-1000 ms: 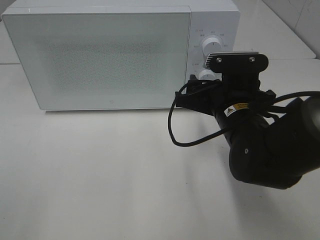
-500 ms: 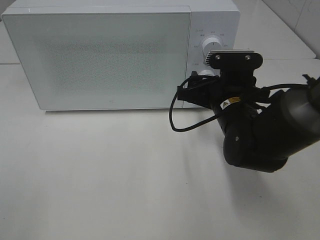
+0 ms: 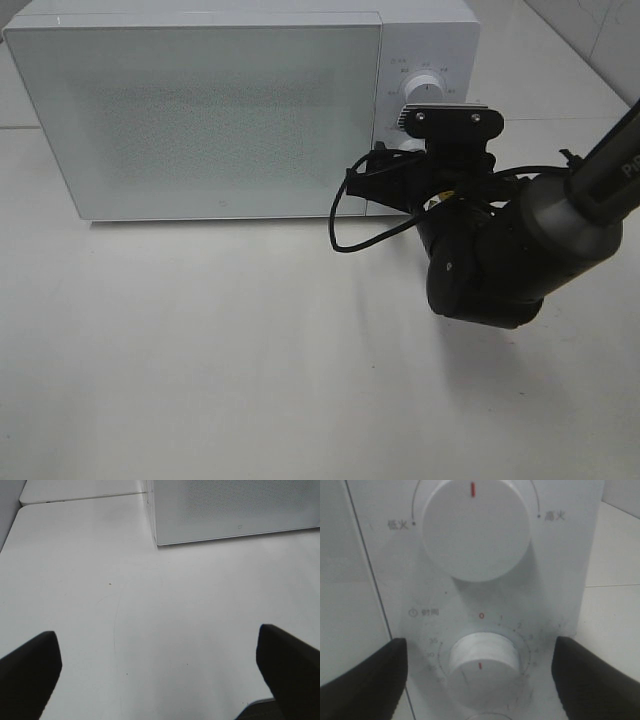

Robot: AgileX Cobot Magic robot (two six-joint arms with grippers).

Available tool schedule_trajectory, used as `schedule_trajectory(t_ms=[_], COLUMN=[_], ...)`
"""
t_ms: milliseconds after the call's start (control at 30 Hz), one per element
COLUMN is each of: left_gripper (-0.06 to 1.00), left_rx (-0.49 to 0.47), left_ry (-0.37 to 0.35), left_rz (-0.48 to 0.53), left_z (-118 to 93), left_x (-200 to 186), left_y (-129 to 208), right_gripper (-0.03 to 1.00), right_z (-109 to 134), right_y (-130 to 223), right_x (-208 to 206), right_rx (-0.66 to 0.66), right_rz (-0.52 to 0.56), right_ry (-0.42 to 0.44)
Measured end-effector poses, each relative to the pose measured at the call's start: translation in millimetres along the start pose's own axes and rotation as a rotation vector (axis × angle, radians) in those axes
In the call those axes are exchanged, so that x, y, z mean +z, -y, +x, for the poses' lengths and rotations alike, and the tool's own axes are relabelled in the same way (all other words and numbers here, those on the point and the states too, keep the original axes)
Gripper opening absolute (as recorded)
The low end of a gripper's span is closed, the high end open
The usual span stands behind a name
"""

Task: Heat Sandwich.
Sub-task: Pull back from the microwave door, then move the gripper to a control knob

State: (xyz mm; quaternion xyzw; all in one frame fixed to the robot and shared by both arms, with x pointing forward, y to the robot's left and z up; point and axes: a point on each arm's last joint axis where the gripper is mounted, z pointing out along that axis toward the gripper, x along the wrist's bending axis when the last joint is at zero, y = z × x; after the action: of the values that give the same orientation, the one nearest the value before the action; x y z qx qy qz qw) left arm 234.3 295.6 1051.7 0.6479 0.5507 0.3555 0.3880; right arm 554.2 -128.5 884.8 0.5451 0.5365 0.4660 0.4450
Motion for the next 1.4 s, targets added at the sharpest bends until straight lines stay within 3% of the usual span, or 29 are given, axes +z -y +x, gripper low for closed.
schedule_trajectory(t_ms=[433, 633, 700, 733, 1400], left_gripper=[0.99, 0.99, 0.99, 0.99, 0.99], left_rx=[0.0, 0.0, 0.0, 0.0, 0.0], left_ry=[0.0, 0.0, 0.0, 0.0, 0.0], left_rz=[0.0, 0.0, 0.0, 0.0, 0.0], left_z=[0.0, 0.0, 0.0, 0.0, 0.0], left_x=[0.0, 0.0, 0.0, 0.0, 0.0], left_y=[0.0, 0.0, 0.0, 0.0, 0.0], right_gripper=[0.76, 0.61, 0.53, 0.44, 0.44], right_z=[-3.0, -2.7, -2.7, -2.6, -2.5], right_y=[4.0, 4.0, 4.0, 4.0, 3.9], right_x=[4.1, 4.1, 4.1, 4.1, 4.1], right_rx=[0.018, 0.016, 0.016, 0.017, 0.016], right_rz=[0.008, 0.007, 0.007, 0.007, 0.006], right_ry=[0.01, 0.006, 0.006, 0.004, 0.003])
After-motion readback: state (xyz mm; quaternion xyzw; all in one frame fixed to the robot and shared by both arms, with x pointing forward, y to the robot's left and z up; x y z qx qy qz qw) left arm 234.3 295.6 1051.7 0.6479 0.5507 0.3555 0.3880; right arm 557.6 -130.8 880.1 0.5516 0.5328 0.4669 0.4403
